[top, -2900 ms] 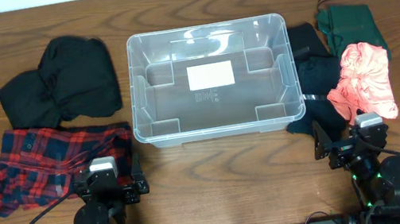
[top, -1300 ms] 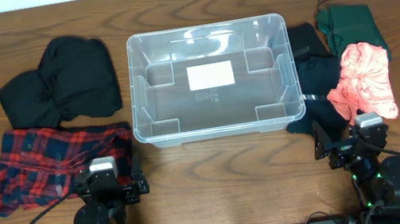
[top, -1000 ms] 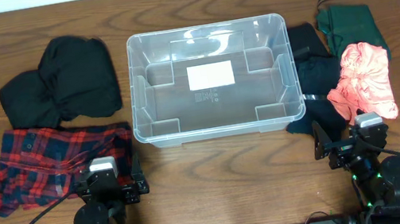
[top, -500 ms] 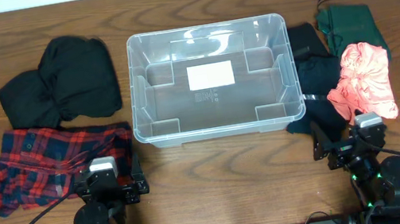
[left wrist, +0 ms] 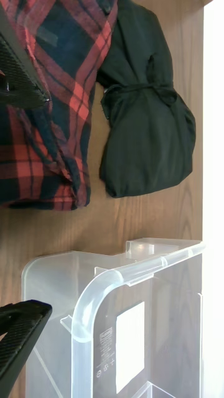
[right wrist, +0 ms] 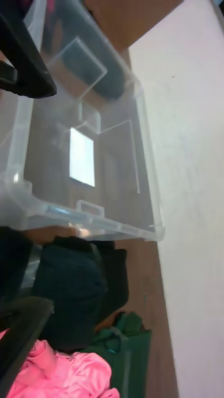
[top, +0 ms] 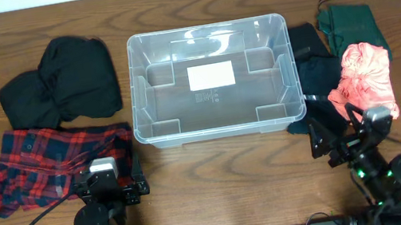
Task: Pack container
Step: 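Reach the right gripper to the pink garment and grasp it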
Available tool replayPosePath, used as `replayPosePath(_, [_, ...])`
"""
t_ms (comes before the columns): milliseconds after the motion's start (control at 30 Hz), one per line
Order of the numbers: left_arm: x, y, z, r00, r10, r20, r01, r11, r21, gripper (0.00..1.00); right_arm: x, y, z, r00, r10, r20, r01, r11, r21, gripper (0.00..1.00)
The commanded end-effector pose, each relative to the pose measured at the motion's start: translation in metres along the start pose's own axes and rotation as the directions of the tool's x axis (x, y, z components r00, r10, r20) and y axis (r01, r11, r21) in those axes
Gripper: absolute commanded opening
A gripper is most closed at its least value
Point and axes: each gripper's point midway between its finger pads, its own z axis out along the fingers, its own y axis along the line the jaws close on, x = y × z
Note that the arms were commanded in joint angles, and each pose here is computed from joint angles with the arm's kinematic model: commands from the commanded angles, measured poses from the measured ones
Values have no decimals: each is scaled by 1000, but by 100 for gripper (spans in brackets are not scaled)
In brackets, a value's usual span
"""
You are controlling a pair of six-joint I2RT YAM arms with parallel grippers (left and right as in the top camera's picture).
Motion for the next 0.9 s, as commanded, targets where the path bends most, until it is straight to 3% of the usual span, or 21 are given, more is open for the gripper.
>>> replayPosePath(0, [9, -2, 3, 1000, 4, -17, -4, 1000, 12, 98, -38, 7, 2, 998, 35, -52, -33, 999, 33, 99])
replayPosePath(200, [9, -2, 3, 1000, 4, -18, -4, 1000, 12, 98, -67, 0, 33, 929, 128, -348, -85, 987, 137, 99])
replayPosePath(367, [9, -2, 3, 1000, 4, -18, -4, 1000, 12, 98, -86, -12, 59, 861, 205, -466, -114, 970, 217, 99])
replayPosePath(567, [9, -2, 3, 1000, 4, -18, -4, 1000, 12, 98, -88, -75, 76, 812, 333, -479, -135, 906, 402, 99])
replayPosePath(867, [9, -2, 3, 1000, 4, -18, -4, 1000, 12, 98, -60, -232, 57, 727, 618, -300, -315, 688, 654, 99])
